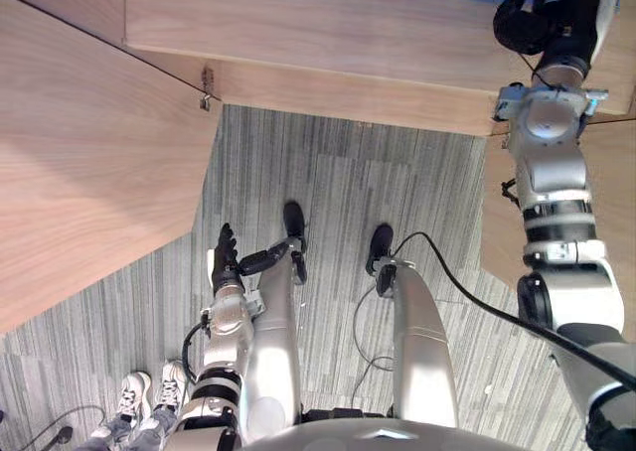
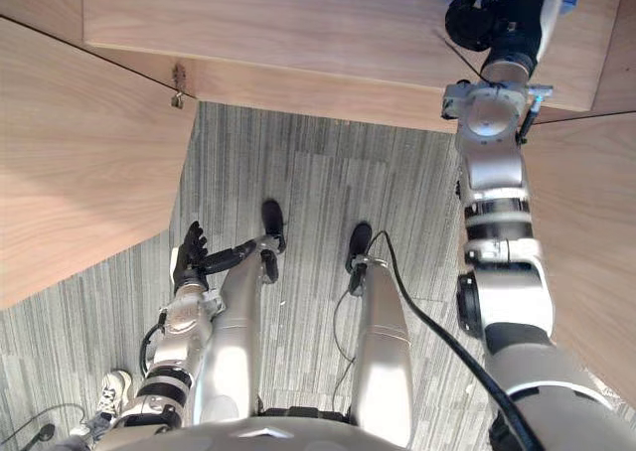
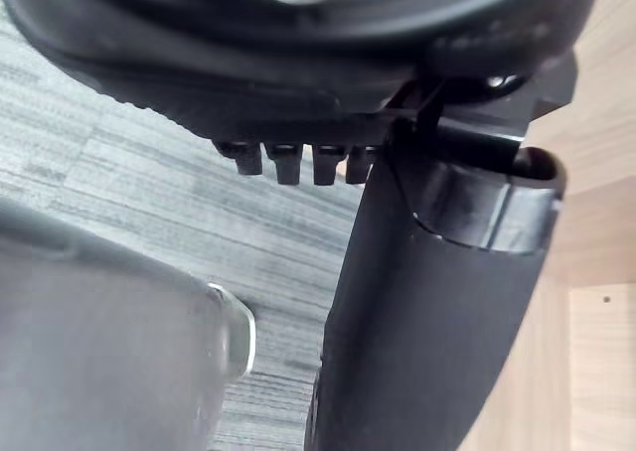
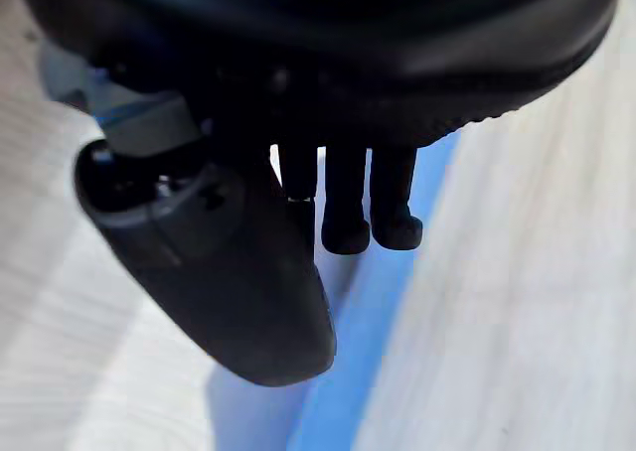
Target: Walk over to the cabinet, pick up the folder, carry it to the office cabinet, place the folder inside the office cabinet, then close the office cabinet door
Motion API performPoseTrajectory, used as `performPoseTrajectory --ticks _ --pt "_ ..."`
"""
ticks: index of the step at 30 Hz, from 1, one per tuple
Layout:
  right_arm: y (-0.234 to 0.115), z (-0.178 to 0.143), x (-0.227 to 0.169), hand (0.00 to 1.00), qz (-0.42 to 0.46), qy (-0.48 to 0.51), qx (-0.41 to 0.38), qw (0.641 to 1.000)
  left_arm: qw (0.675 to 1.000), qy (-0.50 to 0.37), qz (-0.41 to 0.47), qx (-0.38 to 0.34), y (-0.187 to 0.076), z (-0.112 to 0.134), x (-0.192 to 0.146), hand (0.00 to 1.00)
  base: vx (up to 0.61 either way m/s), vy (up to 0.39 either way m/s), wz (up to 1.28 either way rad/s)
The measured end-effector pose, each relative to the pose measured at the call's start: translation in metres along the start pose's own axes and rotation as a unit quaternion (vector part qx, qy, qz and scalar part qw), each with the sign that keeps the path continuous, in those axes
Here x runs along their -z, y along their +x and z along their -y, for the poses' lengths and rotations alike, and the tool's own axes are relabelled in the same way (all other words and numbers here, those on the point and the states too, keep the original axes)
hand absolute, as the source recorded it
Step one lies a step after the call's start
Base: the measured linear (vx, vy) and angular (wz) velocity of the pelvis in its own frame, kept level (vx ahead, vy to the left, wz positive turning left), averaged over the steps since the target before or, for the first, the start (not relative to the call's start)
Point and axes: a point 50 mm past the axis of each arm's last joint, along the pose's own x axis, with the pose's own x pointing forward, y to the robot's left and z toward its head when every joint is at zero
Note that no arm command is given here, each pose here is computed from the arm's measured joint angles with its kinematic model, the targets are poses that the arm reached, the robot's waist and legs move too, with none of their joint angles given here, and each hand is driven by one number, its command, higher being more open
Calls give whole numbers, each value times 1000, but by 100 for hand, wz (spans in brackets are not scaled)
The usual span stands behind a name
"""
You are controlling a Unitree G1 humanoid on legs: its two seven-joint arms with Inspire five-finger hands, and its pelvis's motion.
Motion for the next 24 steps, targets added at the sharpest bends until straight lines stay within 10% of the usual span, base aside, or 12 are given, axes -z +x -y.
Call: performPoseTrajectory --ticks 11,24 --pt "-180 -12 97 0 -200 44 -106 973 998 25 -61 16 -19 -8 34 100 39 -3 -13" --pt "-328 1 185 0 -434 -130 -289 843 963 133 -234 20 -65 -49 117 100 158 -3 -9"
